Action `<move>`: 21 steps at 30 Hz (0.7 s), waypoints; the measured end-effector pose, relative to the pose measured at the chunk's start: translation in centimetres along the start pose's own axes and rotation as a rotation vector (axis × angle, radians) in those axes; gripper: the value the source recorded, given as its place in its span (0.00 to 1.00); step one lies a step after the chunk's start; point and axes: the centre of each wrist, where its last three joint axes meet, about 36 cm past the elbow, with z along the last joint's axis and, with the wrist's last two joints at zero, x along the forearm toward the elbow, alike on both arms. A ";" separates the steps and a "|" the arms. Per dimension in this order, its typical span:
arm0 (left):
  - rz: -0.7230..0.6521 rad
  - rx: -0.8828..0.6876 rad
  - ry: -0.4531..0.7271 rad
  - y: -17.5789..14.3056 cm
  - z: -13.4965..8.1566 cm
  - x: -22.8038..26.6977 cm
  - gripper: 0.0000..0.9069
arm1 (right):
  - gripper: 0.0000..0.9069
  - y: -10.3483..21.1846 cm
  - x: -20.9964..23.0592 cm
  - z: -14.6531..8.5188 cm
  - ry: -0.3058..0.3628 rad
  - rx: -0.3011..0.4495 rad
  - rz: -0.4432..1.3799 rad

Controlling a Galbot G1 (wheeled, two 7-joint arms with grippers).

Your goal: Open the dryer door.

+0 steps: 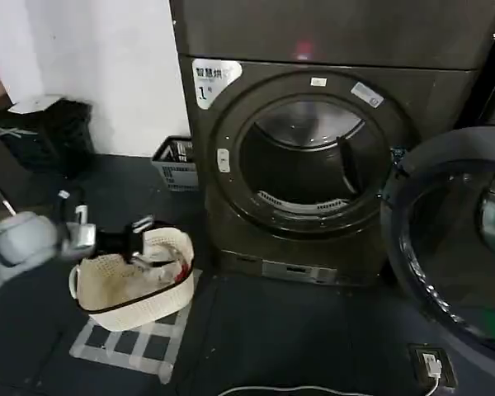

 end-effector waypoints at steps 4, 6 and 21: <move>0.021 -0.049 0.093 0.4 1.0 1.8 1.00 | 1.00 0.2 0.0 0.1 0.002 -0.004 -0.002; 0.033 -0.068 0.127 0.8 1.3 2.5 1.00 | 1.00 0.2 0.0 0.1 0.002 -0.006 -0.002; 0.087 -0.167 0.264 2.3 3.6 5.1 1.00 | 1.00 -0.3 0.1 0.3 0.000 0.002 0.003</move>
